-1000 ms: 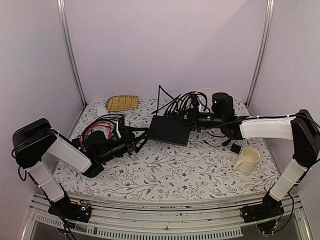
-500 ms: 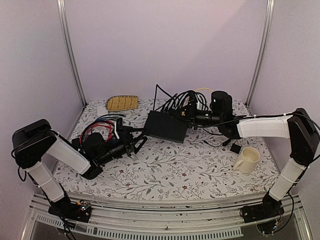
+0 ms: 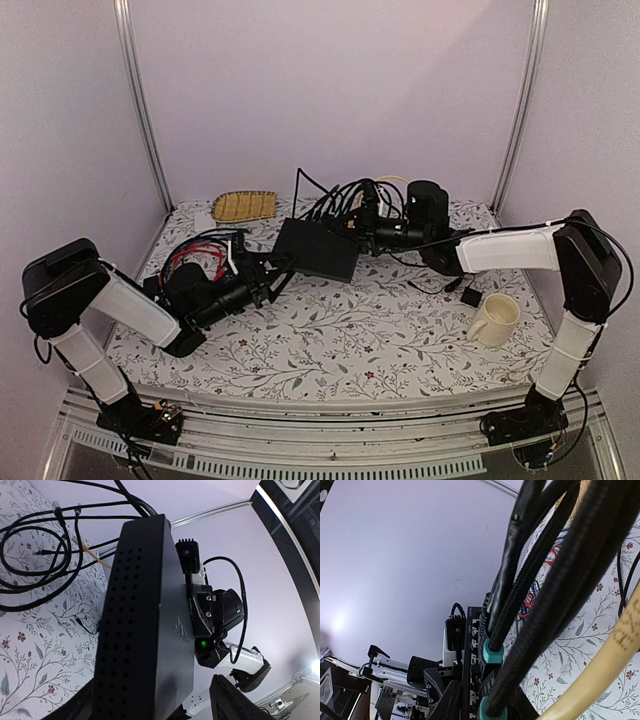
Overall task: Pull the plug from the switch port
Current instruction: Pass from the right arm to the left
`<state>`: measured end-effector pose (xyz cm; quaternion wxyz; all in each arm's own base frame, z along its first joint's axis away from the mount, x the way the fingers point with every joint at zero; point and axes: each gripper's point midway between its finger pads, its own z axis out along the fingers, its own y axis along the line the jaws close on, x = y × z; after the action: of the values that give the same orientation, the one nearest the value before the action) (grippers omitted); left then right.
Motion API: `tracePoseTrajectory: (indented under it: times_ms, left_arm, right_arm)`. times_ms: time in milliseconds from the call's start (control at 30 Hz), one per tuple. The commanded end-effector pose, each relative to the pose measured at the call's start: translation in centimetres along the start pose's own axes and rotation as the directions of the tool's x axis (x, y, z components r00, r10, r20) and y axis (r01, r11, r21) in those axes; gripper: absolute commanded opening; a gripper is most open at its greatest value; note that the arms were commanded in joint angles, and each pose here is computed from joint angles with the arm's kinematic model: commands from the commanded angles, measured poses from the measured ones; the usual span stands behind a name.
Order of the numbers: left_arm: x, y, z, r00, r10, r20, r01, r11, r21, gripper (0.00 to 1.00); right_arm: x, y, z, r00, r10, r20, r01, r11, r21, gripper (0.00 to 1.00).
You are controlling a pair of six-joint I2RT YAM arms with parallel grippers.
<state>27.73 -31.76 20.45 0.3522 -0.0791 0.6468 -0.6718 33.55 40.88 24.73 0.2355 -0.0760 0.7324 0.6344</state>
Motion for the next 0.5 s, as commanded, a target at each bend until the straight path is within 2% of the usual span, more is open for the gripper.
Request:
tracePoseTrajectory:
  times_ms: [0,233,467]
  left_arm:
    - [-0.3,-1.7,0.7,0.999,0.044,0.01,-0.044,0.997,0.061,0.72]
    - [-0.7,-1.4,1.5,0.999,0.042,-0.003,-0.041,0.996,0.074,0.72]
    - [-1.9,-0.9,2.1,0.999,0.049,0.007,-0.049,0.996,0.077,0.69]
  right_arm:
    - [-2.7,6.2,0.2,0.986,-0.14,0.094,0.155,0.974,-0.168,0.02]
    - [-2.4,4.9,1.1,0.989,-0.117,0.091,0.131,0.977,-0.17,0.02]
    - [-3.2,5.5,2.2,0.987,-0.117,0.106,0.136,0.971,-0.198,0.02]
